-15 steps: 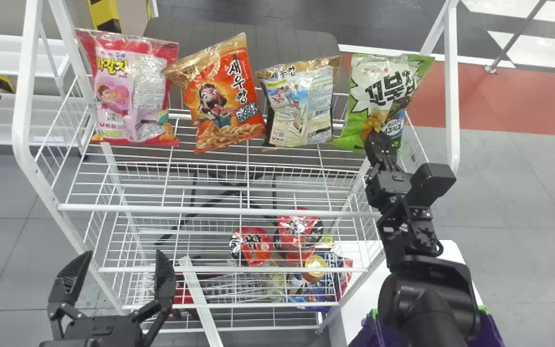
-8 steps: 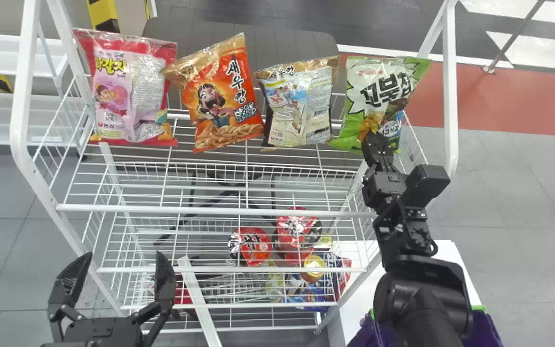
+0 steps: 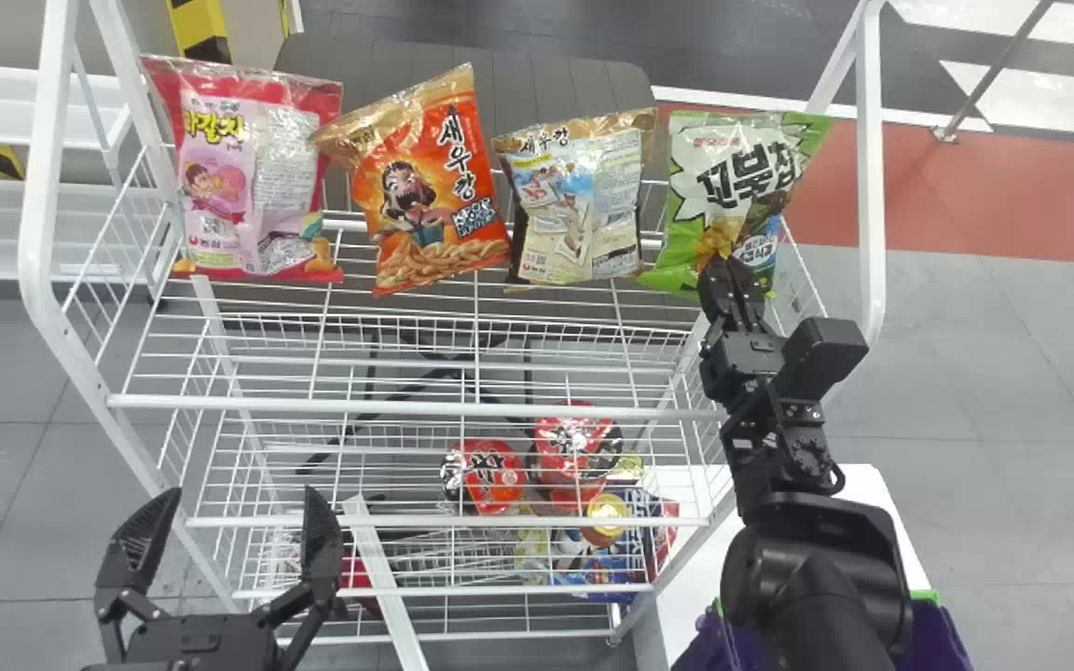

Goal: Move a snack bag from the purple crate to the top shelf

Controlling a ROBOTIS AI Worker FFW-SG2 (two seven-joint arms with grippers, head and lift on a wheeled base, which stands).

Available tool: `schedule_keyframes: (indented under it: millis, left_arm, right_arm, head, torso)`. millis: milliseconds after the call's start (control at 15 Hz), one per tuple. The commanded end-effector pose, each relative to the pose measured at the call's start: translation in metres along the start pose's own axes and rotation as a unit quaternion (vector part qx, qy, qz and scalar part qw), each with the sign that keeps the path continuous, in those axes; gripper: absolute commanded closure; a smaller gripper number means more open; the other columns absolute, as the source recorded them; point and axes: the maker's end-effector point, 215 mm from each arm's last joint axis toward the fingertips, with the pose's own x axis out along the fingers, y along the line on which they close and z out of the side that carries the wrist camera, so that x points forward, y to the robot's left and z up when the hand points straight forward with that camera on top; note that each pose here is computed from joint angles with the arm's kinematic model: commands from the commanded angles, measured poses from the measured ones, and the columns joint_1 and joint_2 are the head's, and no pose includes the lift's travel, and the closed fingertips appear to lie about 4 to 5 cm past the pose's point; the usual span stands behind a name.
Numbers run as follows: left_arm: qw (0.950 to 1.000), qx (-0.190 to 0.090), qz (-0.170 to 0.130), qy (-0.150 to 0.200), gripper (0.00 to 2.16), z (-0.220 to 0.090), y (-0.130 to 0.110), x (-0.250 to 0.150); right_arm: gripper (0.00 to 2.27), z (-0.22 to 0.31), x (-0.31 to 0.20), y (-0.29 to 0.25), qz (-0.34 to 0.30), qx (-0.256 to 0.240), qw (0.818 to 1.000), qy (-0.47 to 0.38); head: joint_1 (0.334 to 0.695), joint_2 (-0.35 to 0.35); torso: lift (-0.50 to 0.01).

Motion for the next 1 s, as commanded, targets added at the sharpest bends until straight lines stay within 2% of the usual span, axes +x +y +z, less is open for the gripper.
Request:
schedule_keyframes:
  millis: [0, 133, 933]
  left_arm:
    - [1.0000, 0.000, 0.000, 0.000, 0.07, 0.000, 0.000, 0.000]
    - [1.0000, 0.000, 0.001, 0.000, 0.07, 0.000, 0.001, 0.000]
    - [1.0000, 0.002, 0.002, 0.003, 0.07, -0.004, 0.001, 0.001]
  right_arm:
    - [0.80, -0.004, 0.000, 0.003, 0.000, 0.003, 1.000, 0.004]
    - [0.54, -0.006, 0.000, 0.003, 0.000, 0.004, 1.000, 0.006]
    - [0.54, 0.004, -0.004, 0.004, 0.000, 0.003, 1.000, -0.014]
  head:
    - [0.695, -0.178]
    - [0.695, -0.177]
    - [0.695, -0.178]
  torso:
    - [0.002]
    - [0.002]
    - [0.002]
